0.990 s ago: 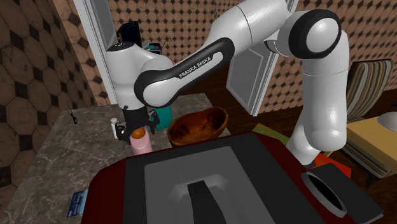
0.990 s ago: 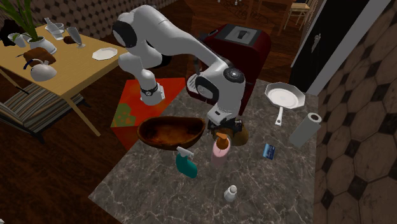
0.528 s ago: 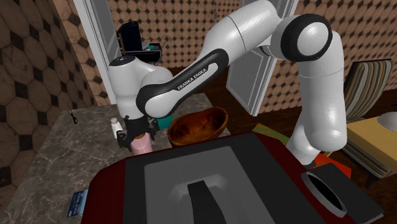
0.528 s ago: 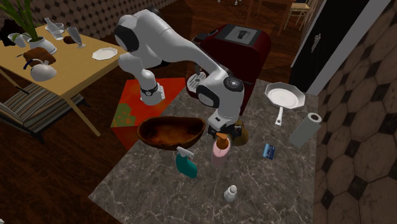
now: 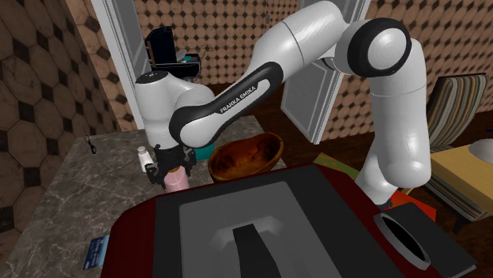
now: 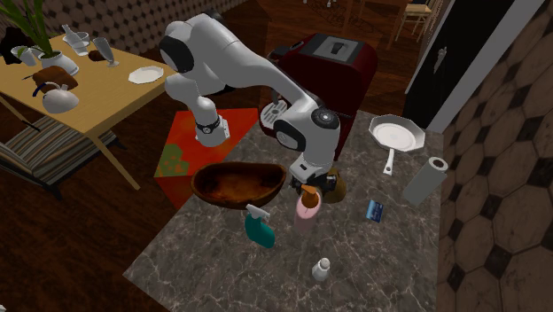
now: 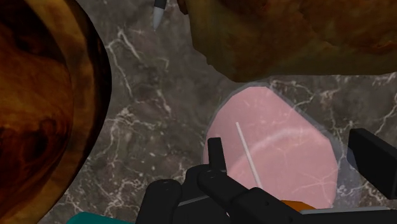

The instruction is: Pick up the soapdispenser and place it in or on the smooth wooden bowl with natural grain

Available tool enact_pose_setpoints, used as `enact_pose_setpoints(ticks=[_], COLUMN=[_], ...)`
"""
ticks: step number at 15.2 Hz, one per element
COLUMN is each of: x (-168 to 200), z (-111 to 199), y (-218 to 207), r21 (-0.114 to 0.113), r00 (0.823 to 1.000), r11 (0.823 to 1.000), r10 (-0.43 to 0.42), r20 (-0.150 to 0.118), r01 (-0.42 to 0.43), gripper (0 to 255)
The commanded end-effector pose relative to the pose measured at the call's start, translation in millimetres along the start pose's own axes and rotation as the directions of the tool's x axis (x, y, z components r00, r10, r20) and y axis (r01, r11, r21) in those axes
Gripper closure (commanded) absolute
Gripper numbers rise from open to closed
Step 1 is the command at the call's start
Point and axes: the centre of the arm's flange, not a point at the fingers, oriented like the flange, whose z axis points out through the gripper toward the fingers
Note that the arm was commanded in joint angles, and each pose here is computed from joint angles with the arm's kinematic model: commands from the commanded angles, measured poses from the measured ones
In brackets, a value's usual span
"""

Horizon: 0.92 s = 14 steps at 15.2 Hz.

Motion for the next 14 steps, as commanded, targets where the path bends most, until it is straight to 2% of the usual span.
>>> enact_pose_setpoints(ticks=[1, 9, 14], x=[0, 0, 0], z=[1, 1, -26], y=[0, 0, 0], r21=[-0.001, -0.001, -0.001], r00=[1.000, 1.000, 1.000], r11=[1.000, 1.000, 1.000], r10=[0.000, 0.000, 0.000], r20=[0.001, 0.001, 0.001], r01=[0.000, 0.000, 0.000], gripper=[255, 255, 255])
